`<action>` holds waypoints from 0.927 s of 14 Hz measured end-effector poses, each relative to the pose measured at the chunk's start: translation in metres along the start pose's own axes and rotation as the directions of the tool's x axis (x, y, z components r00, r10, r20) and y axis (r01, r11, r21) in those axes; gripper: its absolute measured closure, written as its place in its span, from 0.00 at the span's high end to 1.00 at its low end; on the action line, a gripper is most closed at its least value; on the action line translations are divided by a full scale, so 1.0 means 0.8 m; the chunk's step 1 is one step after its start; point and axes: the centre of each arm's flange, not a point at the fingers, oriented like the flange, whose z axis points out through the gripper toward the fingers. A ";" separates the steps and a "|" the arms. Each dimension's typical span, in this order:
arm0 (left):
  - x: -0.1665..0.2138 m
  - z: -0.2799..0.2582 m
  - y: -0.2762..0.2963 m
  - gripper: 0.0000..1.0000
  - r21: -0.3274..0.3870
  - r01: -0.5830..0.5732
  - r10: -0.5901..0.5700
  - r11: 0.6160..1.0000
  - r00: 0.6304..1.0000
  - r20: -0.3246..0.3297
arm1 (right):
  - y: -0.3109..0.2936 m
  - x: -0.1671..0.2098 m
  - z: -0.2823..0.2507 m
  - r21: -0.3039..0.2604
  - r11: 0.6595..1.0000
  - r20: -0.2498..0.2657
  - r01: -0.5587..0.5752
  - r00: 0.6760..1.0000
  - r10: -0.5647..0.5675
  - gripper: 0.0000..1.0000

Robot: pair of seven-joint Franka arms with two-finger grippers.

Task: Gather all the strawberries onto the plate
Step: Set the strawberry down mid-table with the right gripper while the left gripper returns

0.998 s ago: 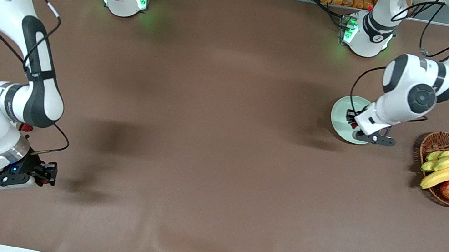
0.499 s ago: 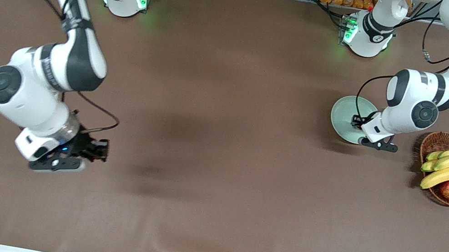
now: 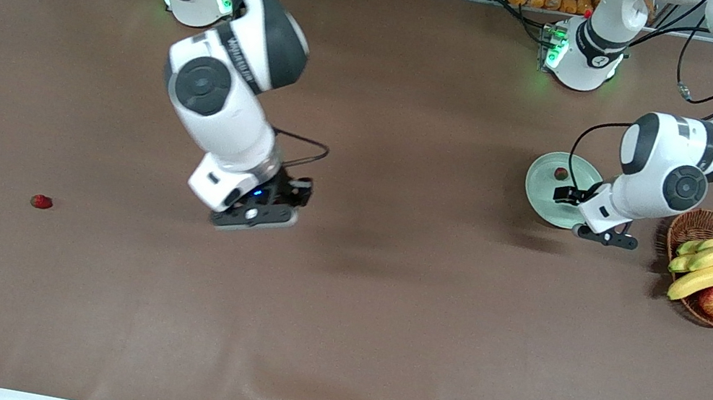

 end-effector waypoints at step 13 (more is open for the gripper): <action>0.071 -0.122 0.058 1.00 0.013 -0.059 0.060 0.998 0.988 -0.140 | -0.180 -0.100 0.225 0.027 0.991 -0.024 0.133 0.991 -0.133 0.34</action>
